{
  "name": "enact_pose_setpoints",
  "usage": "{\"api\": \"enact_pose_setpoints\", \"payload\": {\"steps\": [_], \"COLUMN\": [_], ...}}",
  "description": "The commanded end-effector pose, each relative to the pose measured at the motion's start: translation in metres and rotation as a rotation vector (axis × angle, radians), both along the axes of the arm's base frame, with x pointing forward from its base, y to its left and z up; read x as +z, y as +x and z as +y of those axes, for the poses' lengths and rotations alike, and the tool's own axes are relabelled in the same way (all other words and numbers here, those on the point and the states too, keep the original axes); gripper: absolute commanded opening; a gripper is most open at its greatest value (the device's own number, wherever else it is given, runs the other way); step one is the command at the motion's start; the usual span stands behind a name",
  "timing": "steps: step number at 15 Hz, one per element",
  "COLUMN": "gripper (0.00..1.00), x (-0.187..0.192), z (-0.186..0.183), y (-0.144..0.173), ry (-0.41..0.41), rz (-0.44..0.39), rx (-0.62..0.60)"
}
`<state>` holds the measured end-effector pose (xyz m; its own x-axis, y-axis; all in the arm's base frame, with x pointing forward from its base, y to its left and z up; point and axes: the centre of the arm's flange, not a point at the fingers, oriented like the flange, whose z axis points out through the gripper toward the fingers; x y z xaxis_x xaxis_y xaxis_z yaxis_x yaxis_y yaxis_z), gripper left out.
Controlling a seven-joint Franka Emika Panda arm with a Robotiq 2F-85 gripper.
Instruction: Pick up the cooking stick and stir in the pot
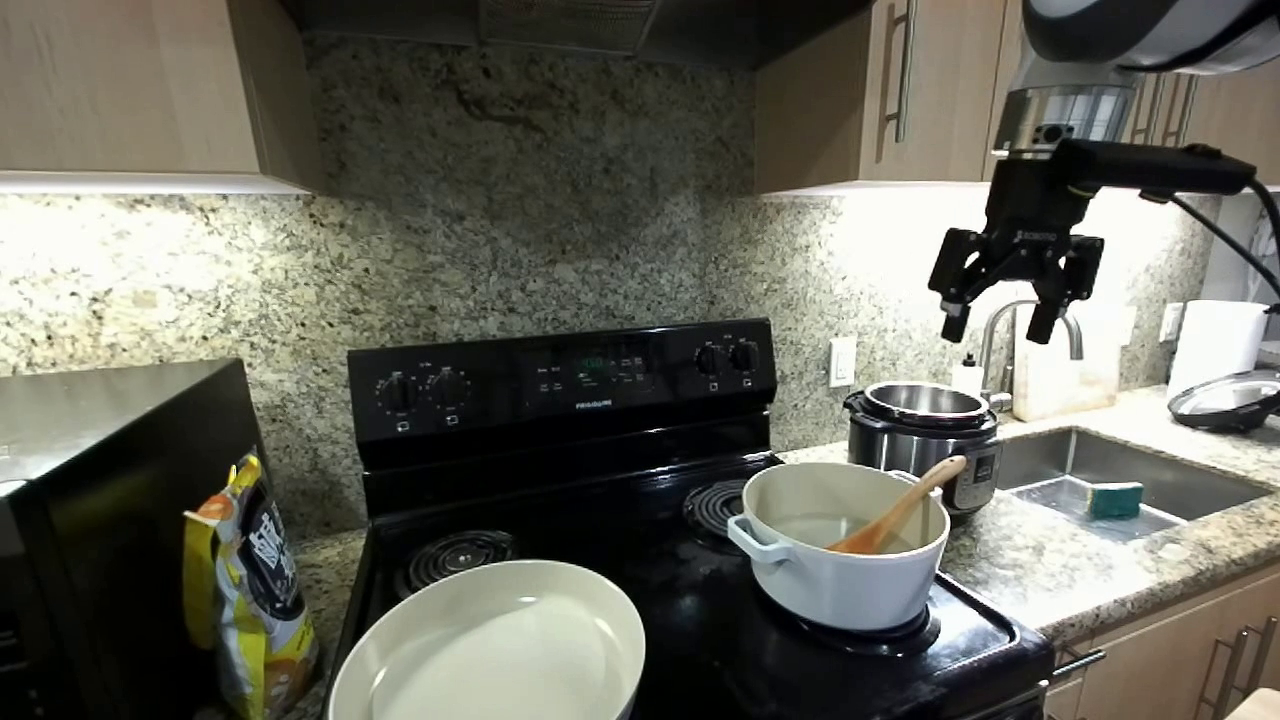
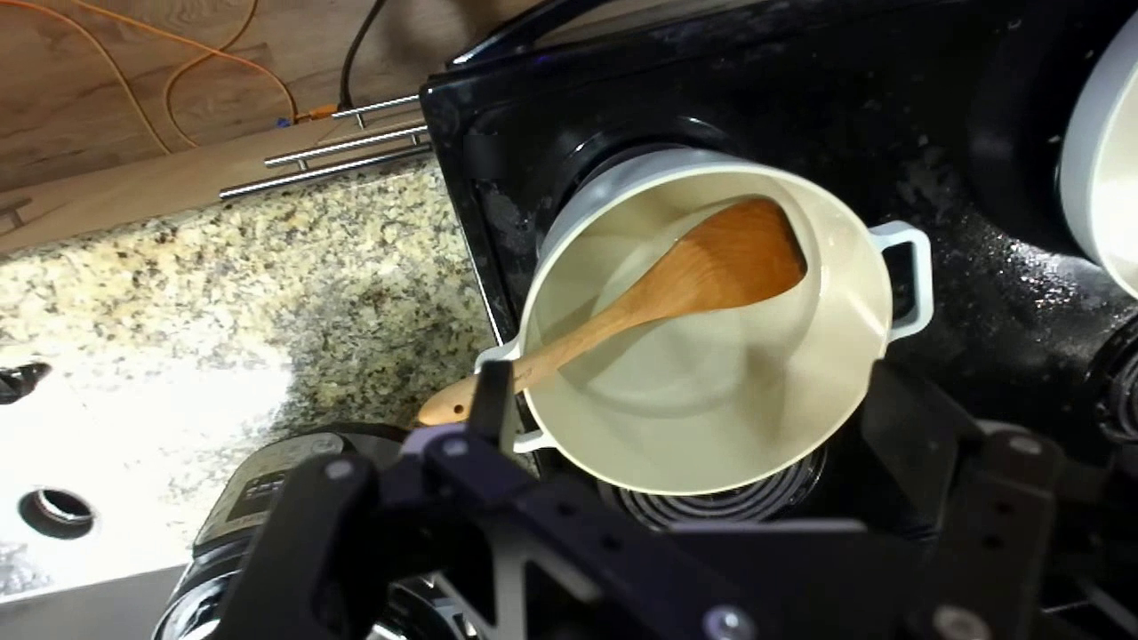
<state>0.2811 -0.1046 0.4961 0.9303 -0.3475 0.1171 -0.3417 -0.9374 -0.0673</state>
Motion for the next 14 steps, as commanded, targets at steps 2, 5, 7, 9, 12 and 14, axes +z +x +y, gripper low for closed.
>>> {"api": "enact_pose_setpoints", "payload": {"steps": [2,5,7,9,12,14], "gripper": [1.0,1.0,1.0,1.0,1.0,1.0], "x": [-0.001,-0.012,-0.019,-0.029,-0.033,-0.036], "z": [-0.06,-0.086,-0.105,-0.121,-0.113,-0.116], "y": [0.023,0.036,0.042,0.05,0.038,0.043], "ry": [0.052,0.099,0.109,0.16,0.134,0.136], "rz": [0.021,0.008,0.045,0.094,0.07,0.081], "rx": [-0.044,-0.102,-0.079,-0.012,-0.048,-0.044]}}
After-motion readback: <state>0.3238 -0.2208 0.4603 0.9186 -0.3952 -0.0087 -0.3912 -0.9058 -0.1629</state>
